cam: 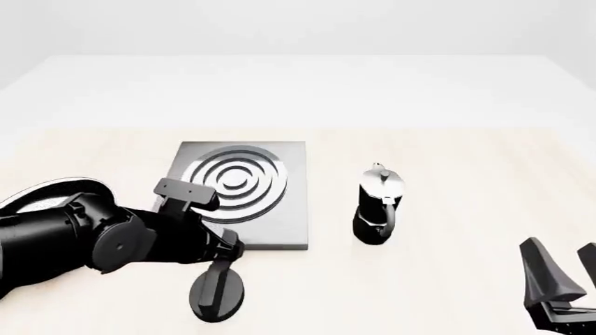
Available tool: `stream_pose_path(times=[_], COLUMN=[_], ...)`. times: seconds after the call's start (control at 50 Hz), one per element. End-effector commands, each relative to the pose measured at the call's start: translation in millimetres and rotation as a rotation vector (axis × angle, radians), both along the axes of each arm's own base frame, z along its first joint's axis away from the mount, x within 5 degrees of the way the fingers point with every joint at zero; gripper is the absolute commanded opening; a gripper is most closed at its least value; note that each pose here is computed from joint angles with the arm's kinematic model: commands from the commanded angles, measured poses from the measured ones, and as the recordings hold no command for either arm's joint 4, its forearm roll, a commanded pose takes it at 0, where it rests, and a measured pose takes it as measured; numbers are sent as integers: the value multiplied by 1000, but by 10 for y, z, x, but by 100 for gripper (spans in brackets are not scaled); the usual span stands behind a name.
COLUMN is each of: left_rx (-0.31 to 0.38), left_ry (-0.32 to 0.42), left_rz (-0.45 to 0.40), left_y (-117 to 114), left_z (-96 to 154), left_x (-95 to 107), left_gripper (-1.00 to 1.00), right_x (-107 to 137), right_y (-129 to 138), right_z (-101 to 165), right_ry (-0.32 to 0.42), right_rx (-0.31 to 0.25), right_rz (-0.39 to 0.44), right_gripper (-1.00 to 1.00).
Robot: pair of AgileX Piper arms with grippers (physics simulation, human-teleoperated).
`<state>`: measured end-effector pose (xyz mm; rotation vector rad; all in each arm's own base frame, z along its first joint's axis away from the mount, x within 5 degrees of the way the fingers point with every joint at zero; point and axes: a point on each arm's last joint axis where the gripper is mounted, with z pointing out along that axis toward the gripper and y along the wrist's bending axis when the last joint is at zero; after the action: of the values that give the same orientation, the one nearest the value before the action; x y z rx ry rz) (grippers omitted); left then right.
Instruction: Turn on the stove and put the moka pot on it.
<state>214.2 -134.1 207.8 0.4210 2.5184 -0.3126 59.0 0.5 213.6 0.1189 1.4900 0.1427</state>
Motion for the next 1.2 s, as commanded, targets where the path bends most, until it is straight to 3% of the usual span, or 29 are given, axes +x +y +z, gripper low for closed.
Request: stream_pose_path(times=[0.02,0.68,1.04,1.2], left_rx=[-4,24,27,20], left_ry=[17,39,71,71], left_rz=[2,17,14,17], left_y=[-46,-26,-72,-71], left_z=[-102,-326,-464,-405], left_x=[-2,123,76,41], left_gripper=[100,100,100,100], right_x=[-4,-7,-5,-7], right_y=[0,0,2,1], right_z=[0,2,3,3], right_ry=[-2,-5,-6,-7], right_rx=[8,26,35,35], right_rz=[0,2,6,5], right_gripper=[100,100,100,100])
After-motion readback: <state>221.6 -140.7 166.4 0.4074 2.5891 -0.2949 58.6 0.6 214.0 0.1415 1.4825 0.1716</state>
